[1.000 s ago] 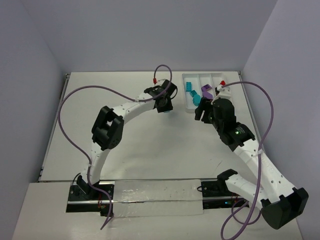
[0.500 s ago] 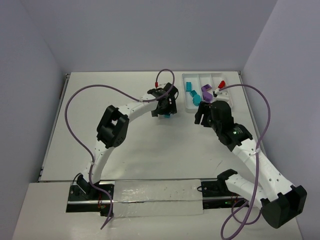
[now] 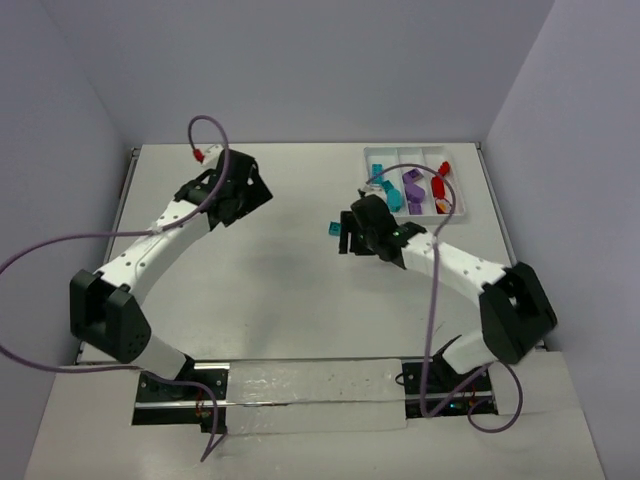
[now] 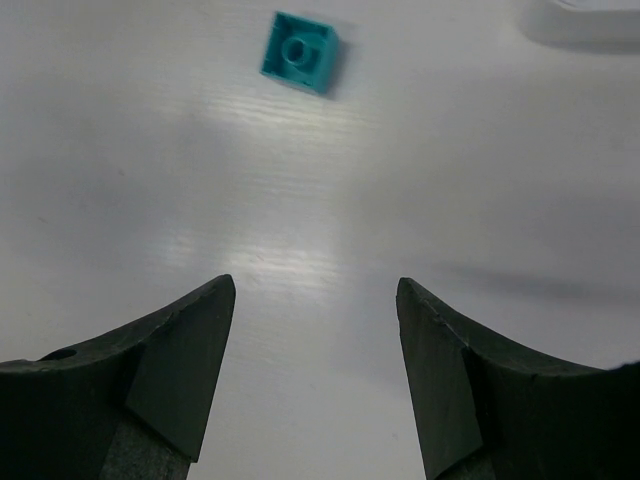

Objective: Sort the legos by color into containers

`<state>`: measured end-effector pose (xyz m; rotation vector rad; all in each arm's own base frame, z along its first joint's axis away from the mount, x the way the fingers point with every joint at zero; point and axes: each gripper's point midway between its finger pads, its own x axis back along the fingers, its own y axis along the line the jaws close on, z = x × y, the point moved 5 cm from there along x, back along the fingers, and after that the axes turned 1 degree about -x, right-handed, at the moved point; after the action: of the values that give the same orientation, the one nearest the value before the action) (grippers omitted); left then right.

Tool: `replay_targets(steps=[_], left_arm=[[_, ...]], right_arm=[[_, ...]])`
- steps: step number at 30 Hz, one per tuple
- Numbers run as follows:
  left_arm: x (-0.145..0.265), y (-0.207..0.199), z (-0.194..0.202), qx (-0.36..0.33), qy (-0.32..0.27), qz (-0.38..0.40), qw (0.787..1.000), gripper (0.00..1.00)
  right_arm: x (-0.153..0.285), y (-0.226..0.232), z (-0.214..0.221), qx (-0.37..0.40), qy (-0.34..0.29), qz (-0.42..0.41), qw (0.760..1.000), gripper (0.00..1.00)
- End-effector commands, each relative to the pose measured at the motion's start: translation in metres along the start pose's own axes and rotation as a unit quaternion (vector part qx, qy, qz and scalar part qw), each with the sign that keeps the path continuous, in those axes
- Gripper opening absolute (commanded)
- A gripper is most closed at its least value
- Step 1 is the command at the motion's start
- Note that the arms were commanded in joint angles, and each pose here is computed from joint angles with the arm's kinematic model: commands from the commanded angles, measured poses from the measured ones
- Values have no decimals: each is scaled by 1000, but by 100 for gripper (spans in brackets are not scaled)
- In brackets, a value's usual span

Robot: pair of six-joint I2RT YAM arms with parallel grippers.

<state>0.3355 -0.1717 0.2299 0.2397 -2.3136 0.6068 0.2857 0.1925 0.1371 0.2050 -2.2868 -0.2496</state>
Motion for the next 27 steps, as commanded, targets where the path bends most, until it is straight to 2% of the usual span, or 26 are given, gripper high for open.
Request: replay_targets(steps=[1, 8, 16, 19, 23, 24, 27], left_arm=[[15, 20, -1, 13, -18, -6, 1000, 88], [24, 28, 2, 5, -10, 1, 1000, 87], [21, 28, 8, -6, 3, 9, 1000, 87], [23, 28, 7, -9, 1, 12, 1000, 87], [25, 28, 5, -9, -3, 10, 1000, 87], [25, 28, 5, -10, -3, 9, 1000, 87], [25, 28, 4, -10, -3, 9, 1000, 87]], right_arm=[[-37, 28, -36, -52, -35, 14, 998, 73], [-98, 29, -28, -53, 5, 83, 995, 71], [-120, 26, -27, -39, 7, 113, 993, 68], [-125, 24, -30, -33, 4, 126, 992, 61], [-127, 25, -32, -29, -1, 128, 991, 44], [-126, 26, -34, -27, -4, 124, 992, 34], [-115, 34, -46, -23, -15, 97, 995, 18]])
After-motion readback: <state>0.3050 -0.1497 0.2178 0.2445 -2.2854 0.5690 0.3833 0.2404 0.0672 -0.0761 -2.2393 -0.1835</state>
